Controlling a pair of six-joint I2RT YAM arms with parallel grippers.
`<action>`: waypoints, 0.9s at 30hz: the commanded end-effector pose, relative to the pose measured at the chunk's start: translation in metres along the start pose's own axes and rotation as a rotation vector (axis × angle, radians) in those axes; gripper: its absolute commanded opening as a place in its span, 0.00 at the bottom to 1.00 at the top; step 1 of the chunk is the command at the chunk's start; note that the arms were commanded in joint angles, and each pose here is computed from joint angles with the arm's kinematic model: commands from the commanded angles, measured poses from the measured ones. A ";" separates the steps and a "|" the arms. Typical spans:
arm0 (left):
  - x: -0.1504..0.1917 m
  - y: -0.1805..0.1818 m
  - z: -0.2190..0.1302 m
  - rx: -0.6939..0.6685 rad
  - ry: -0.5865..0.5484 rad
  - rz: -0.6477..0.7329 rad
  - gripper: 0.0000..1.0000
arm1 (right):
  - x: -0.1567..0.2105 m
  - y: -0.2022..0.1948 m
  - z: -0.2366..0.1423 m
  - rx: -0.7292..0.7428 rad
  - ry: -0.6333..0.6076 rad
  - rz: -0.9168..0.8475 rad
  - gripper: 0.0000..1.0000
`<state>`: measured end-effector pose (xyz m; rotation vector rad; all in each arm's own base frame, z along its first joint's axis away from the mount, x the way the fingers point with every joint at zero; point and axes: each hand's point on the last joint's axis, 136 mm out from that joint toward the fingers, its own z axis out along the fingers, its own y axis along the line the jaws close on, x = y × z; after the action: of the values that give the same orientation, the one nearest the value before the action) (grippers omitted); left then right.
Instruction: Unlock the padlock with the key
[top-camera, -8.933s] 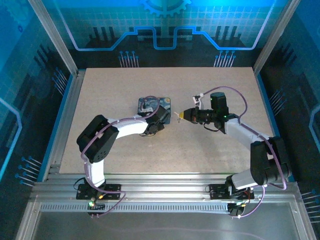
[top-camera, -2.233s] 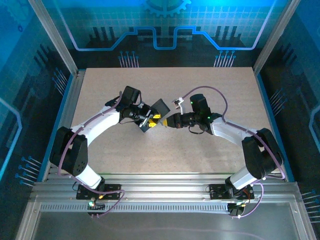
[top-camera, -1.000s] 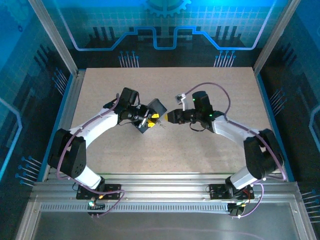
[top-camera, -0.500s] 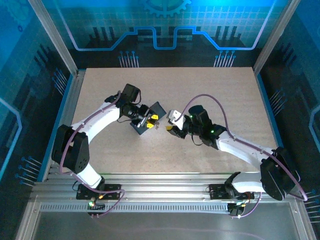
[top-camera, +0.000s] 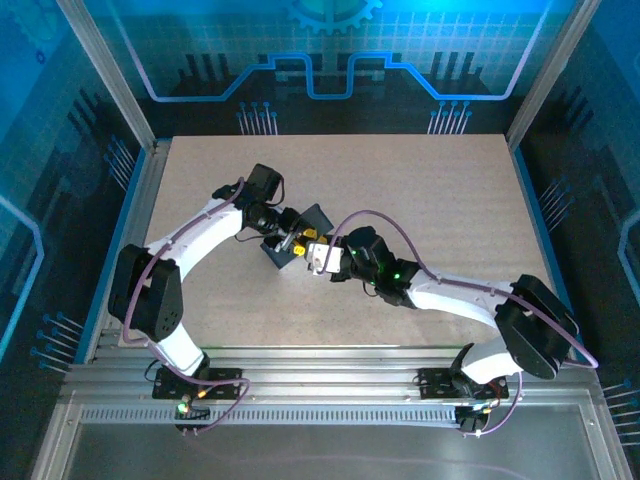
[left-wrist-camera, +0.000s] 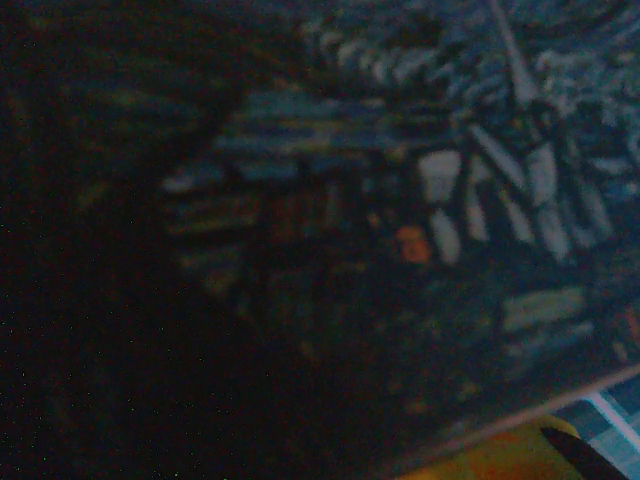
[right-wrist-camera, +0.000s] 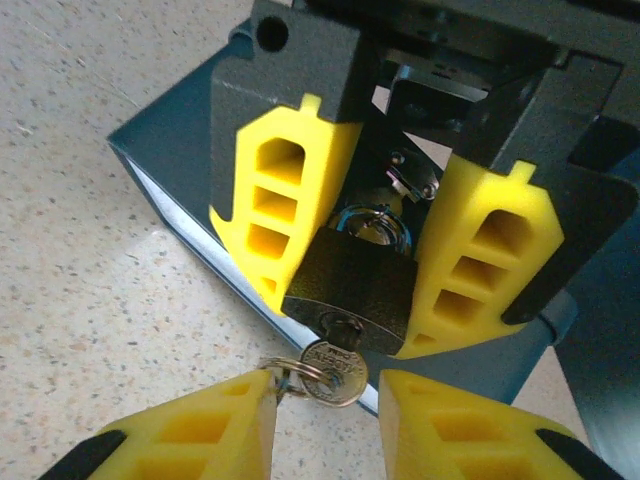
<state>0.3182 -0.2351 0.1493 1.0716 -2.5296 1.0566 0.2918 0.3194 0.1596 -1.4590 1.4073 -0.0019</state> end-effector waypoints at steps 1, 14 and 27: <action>0.008 -0.014 -0.010 0.037 0.031 0.031 0.00 | -0.018 -0.017 0.003 0.072 -0.040 -0.038 0.30; 0.008 -0.014 -0.007 0.046 0.042 0.027 0.00 | -0.021 -0.010 0.012 0.057 -0.036 -0.035 0.17; 0.002 -0.021 -0.008 0.089 0.005 0.022 0.00 | -0.028 -0.018 0.021 -0.046 -0.029 0.452 0.00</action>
<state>0.3298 -0.2259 0.1485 1.1346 -2.5411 1.0660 0.3073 0.3309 0.1541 -1.3469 1.6071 0.0823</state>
